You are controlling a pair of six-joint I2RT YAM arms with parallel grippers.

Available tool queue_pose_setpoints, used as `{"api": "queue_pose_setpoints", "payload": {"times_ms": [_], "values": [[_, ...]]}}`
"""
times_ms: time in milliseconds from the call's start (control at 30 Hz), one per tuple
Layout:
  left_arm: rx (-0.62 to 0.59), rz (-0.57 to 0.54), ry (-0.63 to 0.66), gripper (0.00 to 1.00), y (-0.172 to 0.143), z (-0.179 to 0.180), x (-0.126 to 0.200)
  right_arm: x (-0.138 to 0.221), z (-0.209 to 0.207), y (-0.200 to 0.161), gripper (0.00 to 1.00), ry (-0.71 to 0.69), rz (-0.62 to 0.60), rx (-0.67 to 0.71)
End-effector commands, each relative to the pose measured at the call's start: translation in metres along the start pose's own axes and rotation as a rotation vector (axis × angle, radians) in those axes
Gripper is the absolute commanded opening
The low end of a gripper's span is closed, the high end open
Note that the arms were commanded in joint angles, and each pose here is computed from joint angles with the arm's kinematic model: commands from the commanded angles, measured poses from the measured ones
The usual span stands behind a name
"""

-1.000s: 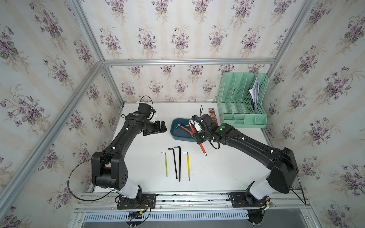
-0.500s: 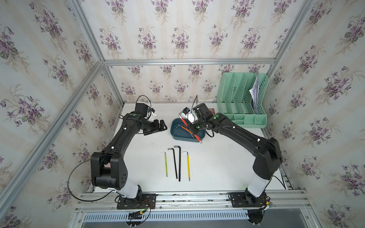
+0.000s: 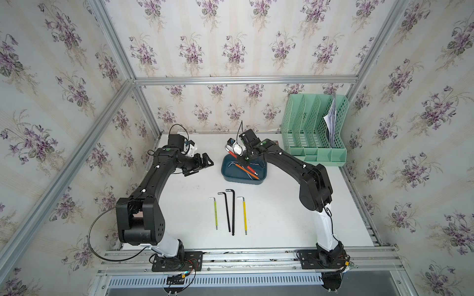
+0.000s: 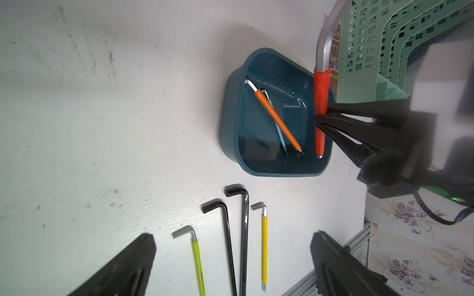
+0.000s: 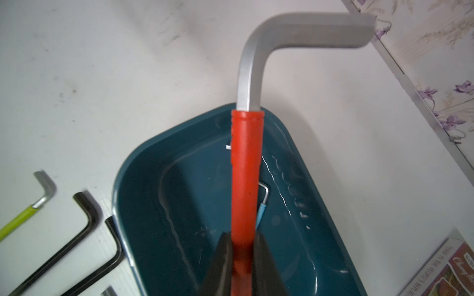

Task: Put the hex key on the desktop into the storage box
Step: Place the Allen key in the storage box.

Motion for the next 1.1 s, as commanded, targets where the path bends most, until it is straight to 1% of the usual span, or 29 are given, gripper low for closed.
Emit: {"api": "queue_pose_setpoints", "payload": {"times_ms": [0, 233, 600, 633, 667, 800, 867, 967, 1067], "values": [[-0.002, -0.013, 0.007, 0.99, 0.003, 0.001, 0.001, -0.008, -0.006, -0.004, 0.00, -0.061, 0.026, 0.038], [0.004, -0.007, 0.020, 0.99, 0.002, 0.004, -0.001, -0.016, -0.011, -0.017, 0.00, -0.125, 0.042, 0.060], [0.013, 0.005, 0.027, 0.99, 0.002, 0.007, -0.004, -0.022, -0.011, -0.032, 0.00, -0.138, 0.083, 0.086], [0.013, 0.005, 0.026, 0.99, 0.002, 0.007, -0.004, -0.022, -0.011, -0.032, 0.01, -0.139, 0.086, 0.085], [0.013, 0.006, 0.027, 0.99, 0.002, 0.007, -0.005, -0.021, -0.011, -0.033, 0.04, -0.138, 0.090, 0.083], [0.012, 0.003, 0.033, 0.99, 0.002, 0.007, -0.004, -0.016, -0.010, -0.031, 0.24, -0.143, 0.082, 0.069], [0.011, 0.003, 0.036, 0.99, 0.002, 0.007, -0.004, -0.012, -0.011, -0.029, 0.32, -0.142, 0.067, 0.060], [0.012, 0.004, 0.040, 0.99, 0.002, 0.008, -0.004, 0.001, -0.010, -0.021, 0.39, -0.141, 0.026, 0.042], [0.010, 0.001, 0.043, 0.99, 0.001, 0.007, -0.003, 0.019, -0.008, -0.012, 0.43, -0.133, -0.040, 0.016]]}}
Point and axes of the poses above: each gripper's point midway between its finger pads, its own x axis back along the fingers, its own z axis along the line the jaws close on, y = z × x, the point moved 10 cm from there along x, back along the fingers, and after that the axes turned 15 degrees about -x, right-handed, at the moved point
